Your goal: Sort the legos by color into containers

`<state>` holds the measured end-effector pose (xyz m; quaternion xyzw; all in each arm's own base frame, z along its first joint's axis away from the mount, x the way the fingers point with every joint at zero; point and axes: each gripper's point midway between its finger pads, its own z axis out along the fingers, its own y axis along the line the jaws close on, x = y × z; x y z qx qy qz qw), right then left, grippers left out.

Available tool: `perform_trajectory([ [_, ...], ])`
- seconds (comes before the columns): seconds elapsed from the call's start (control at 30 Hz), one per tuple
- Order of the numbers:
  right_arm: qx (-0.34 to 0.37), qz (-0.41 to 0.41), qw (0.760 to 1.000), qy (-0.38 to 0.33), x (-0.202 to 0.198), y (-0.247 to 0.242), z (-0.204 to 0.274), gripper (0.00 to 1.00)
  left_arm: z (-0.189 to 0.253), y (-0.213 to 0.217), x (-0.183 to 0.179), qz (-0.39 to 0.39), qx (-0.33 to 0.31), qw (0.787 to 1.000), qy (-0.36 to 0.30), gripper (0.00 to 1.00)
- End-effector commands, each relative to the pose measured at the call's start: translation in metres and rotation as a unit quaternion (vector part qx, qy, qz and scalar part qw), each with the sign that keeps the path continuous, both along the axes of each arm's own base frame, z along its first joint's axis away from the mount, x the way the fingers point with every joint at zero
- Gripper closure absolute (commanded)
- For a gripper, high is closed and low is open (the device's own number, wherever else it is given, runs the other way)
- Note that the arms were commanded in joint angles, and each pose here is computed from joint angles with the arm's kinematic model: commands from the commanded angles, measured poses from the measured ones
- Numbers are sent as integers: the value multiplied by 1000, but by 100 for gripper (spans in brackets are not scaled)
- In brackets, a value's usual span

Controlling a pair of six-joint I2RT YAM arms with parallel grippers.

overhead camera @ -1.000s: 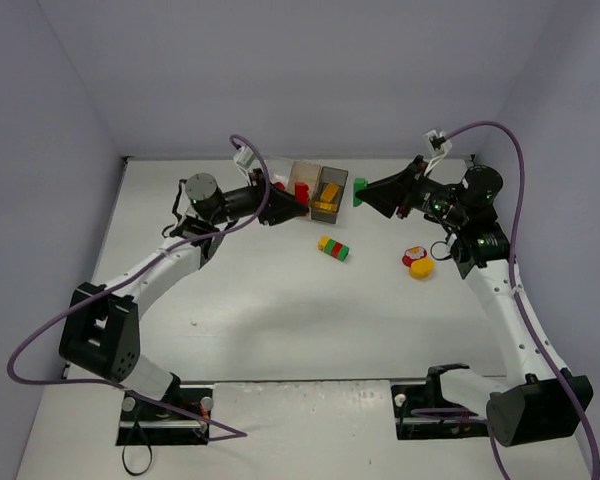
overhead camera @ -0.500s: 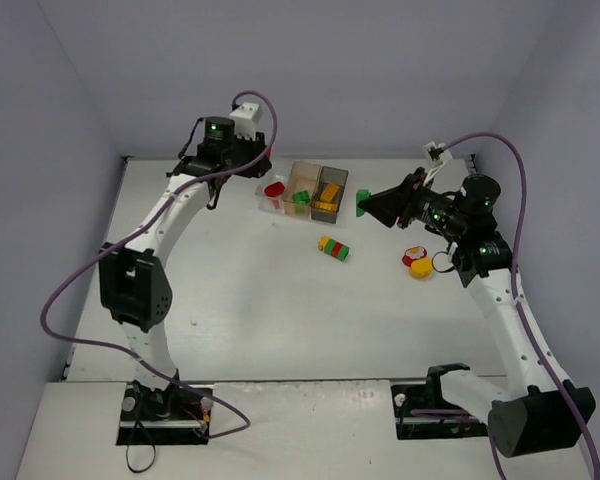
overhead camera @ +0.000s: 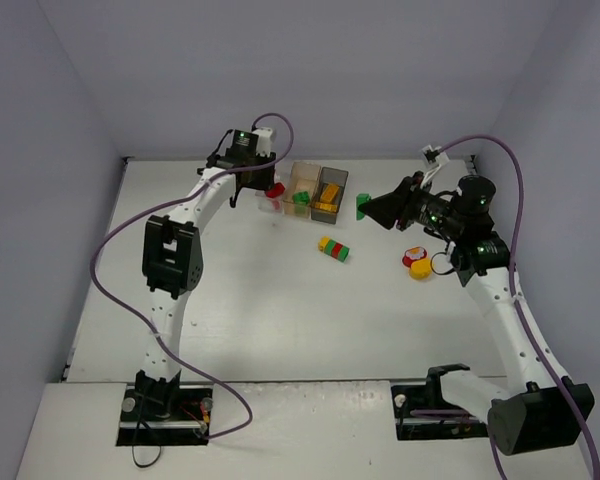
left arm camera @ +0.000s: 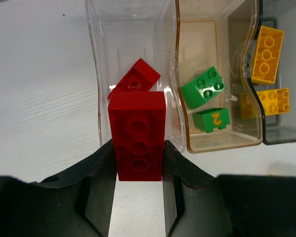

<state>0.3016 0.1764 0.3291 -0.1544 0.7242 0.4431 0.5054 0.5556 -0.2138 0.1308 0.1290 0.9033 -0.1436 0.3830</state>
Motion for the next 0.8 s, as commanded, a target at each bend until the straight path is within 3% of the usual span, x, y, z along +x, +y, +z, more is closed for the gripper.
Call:
perform_trajectory([
  [0.0, -3, -7, 999, -37, 10, -2, 13, 100, 57, -6, 15, 4, -11, 998, -66, 72],
  [0.07, -6, -11, 999, -37, 13, -2, 13, 100, 55, -6, 19, 8, -10, 998, -68, 60],
  [0.2, -8, -17, 999, -36, 23, -3, 15, 100, 49, -6, 24, 9, -6, 998, -65, 48],
  [0.47, -7, -66, 998, -6, 69, -5, 11, 100, 71, -5, 19, 8, -13, 996, -85, 38],
  [0.67, -16, -106, 994, 31, 128, 16, -6, 100, 130, 25, -23, 51, -7, 991, -122, 31],
  [0.7, -20, -108, 993, 36, 144, 23, -11, 100, 164, 32, -38, 56, -18, 986, -154, 28],
  [0.73, -23, -120, 992, 40, 153, 26, -14, 100, 146, 39, -51, 64, -6, 989, -135, 13],
  [0.77, -28, -116, 992, 43, 158, 37, -18, 100, 173, 47, -69, 69, -16, 985, -158, 13],
])
